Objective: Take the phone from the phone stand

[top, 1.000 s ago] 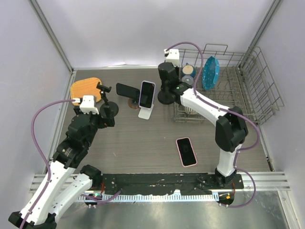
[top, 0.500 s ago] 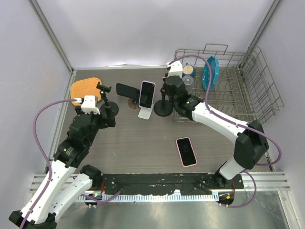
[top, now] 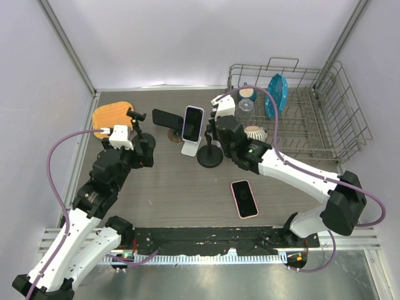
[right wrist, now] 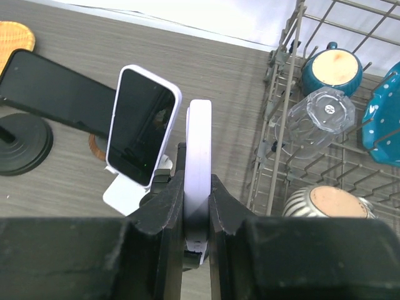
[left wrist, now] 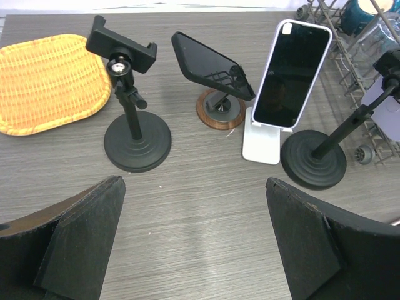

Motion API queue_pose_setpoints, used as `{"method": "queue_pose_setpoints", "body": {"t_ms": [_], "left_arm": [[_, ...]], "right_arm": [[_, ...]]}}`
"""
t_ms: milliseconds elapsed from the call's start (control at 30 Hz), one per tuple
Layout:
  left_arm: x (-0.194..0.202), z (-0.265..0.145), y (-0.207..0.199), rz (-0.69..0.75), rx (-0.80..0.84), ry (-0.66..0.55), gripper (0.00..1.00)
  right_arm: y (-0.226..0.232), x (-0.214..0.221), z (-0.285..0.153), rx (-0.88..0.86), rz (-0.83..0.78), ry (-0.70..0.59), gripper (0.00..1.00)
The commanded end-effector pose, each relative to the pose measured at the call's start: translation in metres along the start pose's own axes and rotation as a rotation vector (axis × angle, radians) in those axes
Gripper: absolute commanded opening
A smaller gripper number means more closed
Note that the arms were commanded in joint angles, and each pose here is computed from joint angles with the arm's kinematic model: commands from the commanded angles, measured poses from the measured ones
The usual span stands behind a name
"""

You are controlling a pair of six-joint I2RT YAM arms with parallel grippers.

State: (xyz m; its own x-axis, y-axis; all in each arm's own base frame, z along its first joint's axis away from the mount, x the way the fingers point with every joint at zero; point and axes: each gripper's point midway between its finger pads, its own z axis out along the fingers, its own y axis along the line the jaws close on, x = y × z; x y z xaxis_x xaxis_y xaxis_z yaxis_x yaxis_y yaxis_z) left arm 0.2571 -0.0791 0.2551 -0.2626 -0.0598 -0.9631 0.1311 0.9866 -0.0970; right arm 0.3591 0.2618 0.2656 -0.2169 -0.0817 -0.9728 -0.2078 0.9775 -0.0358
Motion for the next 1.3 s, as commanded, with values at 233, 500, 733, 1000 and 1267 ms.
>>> {"method": "queue_pose_setpoints", "body": {"t_ms": [233,500,733,1000,1267], "left_arm": [[-0.007,-0.001,-0.054,0.027,0.301,-0.035,1.00],[0.016,-0.001,-0.109,0.015,0.566,0.080,1.00],[0.022,-0.008,-0.150,0.157,0.663,0.095,1.00],[0.016,0.000,-0.181,0.278,0.736,0.087,0.94],[0.053,0.011,-0.205,0.308,0.821,0.203,0.81]], "right_arm": [[0.023,-0.042,-0.059,-0.156,0.163,-0.139,0.01],[0.045,-0.029,-0.092,-0.310,0.169,-0.149,0.01],[0.062,-0.010,-0.106,-0.425,0.136,-0.126,0.01],[0.062,-0.008,-0.117,-0.470,0.152,-0.149,0.01],[0.058,-0.004,-0.122,-0.480,0.155,-0.151,0.01]]}}
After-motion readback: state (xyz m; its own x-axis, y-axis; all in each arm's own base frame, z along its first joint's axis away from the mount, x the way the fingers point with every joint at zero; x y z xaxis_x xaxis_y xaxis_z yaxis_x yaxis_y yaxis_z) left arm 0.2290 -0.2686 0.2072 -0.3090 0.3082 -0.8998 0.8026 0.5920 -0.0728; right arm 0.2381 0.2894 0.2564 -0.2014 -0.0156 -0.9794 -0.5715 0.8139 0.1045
